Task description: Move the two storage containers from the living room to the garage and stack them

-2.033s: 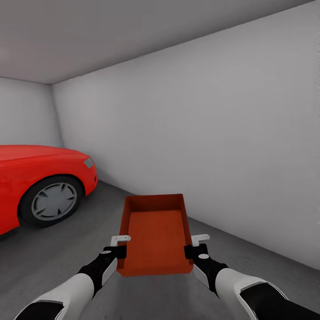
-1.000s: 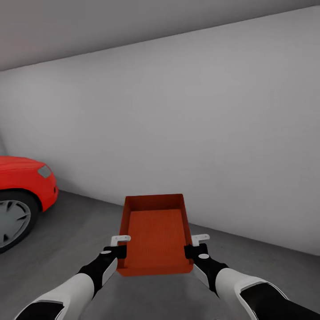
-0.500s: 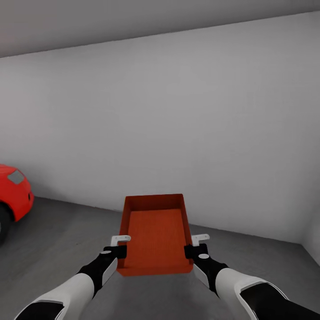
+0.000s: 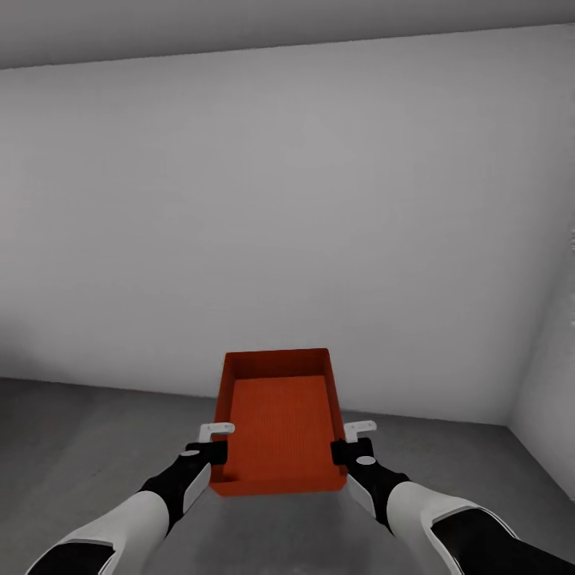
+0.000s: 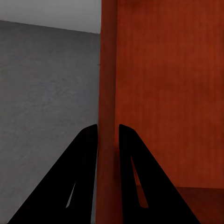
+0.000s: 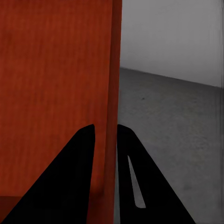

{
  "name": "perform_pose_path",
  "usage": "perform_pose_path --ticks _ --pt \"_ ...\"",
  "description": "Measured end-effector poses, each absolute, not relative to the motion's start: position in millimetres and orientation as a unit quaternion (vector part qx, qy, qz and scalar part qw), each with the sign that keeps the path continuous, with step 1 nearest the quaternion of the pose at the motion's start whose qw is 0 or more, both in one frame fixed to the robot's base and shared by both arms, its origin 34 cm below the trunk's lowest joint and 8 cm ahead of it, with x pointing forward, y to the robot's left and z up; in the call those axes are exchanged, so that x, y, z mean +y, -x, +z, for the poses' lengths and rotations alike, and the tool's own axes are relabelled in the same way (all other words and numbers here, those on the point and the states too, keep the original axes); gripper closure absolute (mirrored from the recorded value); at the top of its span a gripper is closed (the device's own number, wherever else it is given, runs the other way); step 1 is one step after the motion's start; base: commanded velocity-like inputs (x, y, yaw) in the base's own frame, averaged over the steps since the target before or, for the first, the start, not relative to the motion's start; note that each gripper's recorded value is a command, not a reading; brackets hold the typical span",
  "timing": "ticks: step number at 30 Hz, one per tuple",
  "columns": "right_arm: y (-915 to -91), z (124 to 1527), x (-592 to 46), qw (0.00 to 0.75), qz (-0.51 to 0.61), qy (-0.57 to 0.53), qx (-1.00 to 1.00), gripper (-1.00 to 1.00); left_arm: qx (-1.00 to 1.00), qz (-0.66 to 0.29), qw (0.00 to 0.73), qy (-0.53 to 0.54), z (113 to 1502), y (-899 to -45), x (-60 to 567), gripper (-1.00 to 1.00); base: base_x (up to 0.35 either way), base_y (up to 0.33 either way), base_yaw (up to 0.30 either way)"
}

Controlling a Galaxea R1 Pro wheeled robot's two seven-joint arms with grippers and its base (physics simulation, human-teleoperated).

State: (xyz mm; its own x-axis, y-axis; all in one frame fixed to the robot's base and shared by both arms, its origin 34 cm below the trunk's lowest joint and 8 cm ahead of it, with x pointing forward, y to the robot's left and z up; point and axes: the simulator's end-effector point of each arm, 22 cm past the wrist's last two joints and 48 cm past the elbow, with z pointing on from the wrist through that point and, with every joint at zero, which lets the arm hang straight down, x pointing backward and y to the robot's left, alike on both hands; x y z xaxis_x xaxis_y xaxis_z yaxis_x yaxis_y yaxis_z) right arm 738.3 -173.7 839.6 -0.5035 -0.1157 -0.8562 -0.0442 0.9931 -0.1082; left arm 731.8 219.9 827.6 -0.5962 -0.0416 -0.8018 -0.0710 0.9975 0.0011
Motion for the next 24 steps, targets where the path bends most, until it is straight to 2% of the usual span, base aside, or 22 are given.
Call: perform_pose_path --ticks 19,24 --pt "-738.4 839.6 -173.7 0.496 -0.036 0.046 0.866 1.0 0.893 0.016 0.448 0.031 827.6 -731.8 219.9 1.0 0.308 0.139 -0.245" --pt "-738.6 839.2 -173.4 0.496 -0.036 0.046 0.866 1.0 0.893 0.017 0.448 0.032 827.1 -732.0 220.1 1.0 0.132 0.039 -0.084"
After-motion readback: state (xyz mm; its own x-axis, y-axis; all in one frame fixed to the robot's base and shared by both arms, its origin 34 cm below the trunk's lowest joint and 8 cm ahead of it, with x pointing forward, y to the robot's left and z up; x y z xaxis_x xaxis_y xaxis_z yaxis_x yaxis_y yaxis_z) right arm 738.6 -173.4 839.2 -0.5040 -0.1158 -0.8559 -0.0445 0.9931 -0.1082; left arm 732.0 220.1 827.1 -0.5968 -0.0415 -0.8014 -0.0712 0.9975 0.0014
